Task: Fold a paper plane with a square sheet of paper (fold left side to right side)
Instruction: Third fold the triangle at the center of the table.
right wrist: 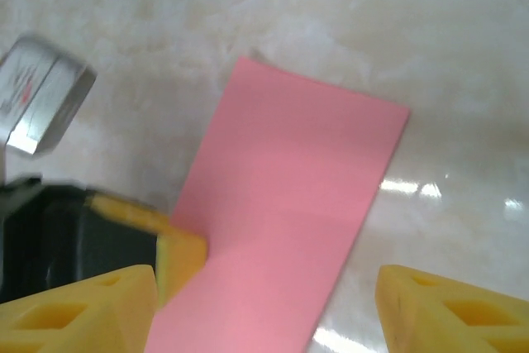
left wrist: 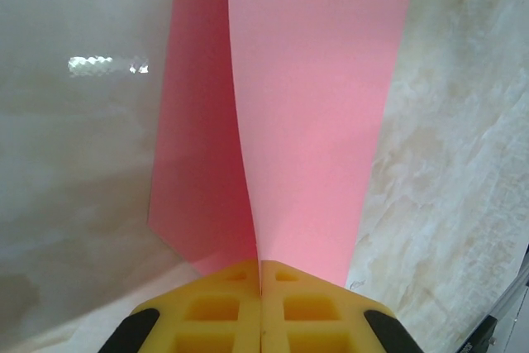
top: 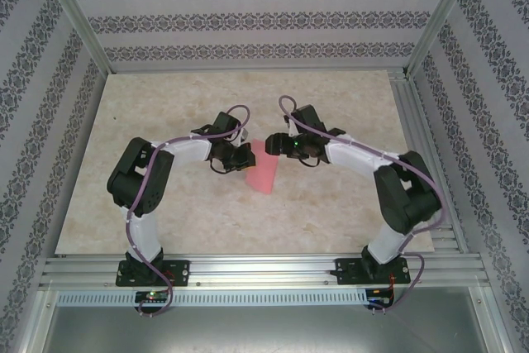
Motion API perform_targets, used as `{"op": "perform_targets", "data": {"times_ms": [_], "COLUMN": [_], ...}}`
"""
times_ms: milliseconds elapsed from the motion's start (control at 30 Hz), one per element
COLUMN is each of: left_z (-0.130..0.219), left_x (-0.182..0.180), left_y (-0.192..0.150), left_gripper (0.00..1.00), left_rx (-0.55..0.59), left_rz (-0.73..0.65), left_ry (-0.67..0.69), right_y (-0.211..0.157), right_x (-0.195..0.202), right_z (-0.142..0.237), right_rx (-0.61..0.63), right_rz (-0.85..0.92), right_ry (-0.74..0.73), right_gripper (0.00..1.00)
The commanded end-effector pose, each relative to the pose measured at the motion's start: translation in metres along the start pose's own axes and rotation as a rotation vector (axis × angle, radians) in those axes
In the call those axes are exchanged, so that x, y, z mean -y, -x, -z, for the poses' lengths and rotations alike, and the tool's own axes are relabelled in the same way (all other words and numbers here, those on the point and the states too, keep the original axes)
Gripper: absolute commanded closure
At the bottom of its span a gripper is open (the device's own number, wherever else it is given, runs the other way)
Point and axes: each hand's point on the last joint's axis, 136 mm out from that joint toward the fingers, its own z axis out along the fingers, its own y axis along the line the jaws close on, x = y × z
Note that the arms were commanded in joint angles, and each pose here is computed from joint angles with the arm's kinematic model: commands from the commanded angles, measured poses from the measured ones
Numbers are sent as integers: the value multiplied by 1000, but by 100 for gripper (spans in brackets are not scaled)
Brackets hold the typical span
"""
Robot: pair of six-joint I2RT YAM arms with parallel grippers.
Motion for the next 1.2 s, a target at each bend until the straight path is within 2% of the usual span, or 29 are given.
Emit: {"op": "perform_targets", "data": {"times_ms": [0, 167, 367, 667, 967, 1167], "left_z": [11, 14, 12, 9, 9, 7], "left_x": [11, 12, 14, 18, 19, 19], "left_y": [-2, -9, -18, -22, -23, -23], "left_gripper": [91, 92, 92, 93, 93, 93], "left_rx": [32, 37, 24, 12, 6, 3], "left_rz": [21, 54, 71, 81, 75, 75], "left_ry": [4, 15, 24, 18, 18, 19], "right_y": [-25, -68, -95, -111, -99, -106], "right_x": [2, -7, -33, -82, -89, -86], "right_z": [15, 34, 43, 13, -12, -23], "right_rx": [9, 37, 116, 132, 129, 88], "right_rz": [63, 239, 462, 794, 874, 894], "right_ry": [4, -44, -66, -166, -253, -260], "right_gripper": [29, 30, 31, 32, 35, 44]}}
